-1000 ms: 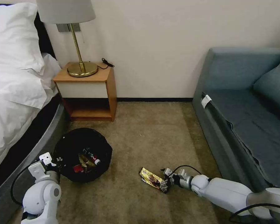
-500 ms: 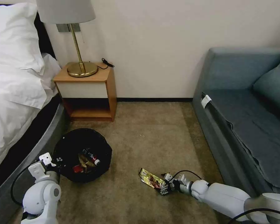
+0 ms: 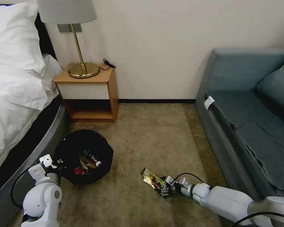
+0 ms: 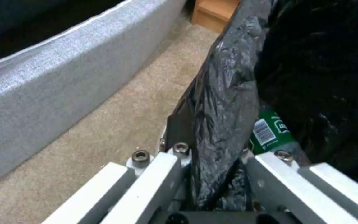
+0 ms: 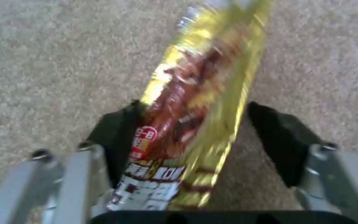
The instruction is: Pick up the trash bin, then pick up the garbage on the floor and place it into the trash bin.
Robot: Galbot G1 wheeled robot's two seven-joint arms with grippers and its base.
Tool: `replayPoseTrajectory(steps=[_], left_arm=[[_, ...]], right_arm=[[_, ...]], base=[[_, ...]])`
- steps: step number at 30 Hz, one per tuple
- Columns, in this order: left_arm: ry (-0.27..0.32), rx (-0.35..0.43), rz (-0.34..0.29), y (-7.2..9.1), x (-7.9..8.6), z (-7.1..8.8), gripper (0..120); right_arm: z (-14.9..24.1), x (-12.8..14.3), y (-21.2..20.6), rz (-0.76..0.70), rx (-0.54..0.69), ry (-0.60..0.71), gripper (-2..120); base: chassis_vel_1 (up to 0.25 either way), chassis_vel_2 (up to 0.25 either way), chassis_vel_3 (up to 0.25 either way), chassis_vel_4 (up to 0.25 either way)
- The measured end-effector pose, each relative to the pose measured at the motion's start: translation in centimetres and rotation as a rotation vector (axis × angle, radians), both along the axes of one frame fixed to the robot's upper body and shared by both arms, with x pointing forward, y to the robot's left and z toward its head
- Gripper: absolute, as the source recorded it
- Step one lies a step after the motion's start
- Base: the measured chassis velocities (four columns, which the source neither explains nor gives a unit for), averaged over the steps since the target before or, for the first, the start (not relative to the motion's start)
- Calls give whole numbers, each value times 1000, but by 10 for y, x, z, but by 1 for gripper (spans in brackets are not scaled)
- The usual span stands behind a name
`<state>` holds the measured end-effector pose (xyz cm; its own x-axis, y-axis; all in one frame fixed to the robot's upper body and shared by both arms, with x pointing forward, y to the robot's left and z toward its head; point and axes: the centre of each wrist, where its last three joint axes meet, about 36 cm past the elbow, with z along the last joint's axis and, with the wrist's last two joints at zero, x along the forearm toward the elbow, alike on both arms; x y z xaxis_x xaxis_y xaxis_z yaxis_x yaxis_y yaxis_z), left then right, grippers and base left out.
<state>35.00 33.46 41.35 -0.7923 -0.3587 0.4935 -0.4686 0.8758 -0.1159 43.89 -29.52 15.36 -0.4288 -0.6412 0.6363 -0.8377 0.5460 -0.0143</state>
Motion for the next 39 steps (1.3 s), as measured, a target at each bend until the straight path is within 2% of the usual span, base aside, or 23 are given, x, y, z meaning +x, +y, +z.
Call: replayPoseTrajectory(steps=[1,3,5,7,9,11,13,17,28,33,34,37,38,39], left_arm=[[0,0,0,0,0,0,3],[1,0,1,0,1,-1,3],[2,0,1,0,1,-1,3],[3,0,1,0,1,-1,3],[3,0,1,0,1,-1,3],[4,0,1,0,2,-2,3],[4,-1,1,0,2,-2,3],[6,0,1,0,3,-3,3],[8,-1,0,-1,4,-4,3],[8,0,-1,-1,4,-4,3],[9,0,-2,-1,4,-4,3],[12,-2,-7,-3,3,-5,3],[12,-2,-7,-3,3,-5,3],[11,-3,-10,-4,3,-5,3]], right_arm=[[0,0,0,0,0,-1,64],[1,0,-1,-3,1,-7,54],[1,0,-1,-3,1,-7,54],[2,-1,-1,-6,3,-11,38],[2,-1,-1,-7,3,-12,36],[3,-1,0,-8,8,-17,23],[4,-1,0,-9,10,-19,19],[8,-1,3,-15,25,-31,0],[17,1,6,-38,59,-56,0],[39,11,12,-72,110,-103,0],[45,16,13,-79,121,-118,0],[114,66,38,-127,266,-269,0],[114,66,38,-127,266,-269,0],[140,81,51,-125,316,-323,0]], base=[[0,0,0,0],[0,0,0,0],[0,0,0,0],[0,0,0,0],[0,0,0,0],[0,0,0,0],[0,0,0,0],[0,0,0,0],[0,0,0,0],[0,0,0,0],[0,0,0,0],[0,0,0,0],[0,0,0,0],[0,0,0,0]])
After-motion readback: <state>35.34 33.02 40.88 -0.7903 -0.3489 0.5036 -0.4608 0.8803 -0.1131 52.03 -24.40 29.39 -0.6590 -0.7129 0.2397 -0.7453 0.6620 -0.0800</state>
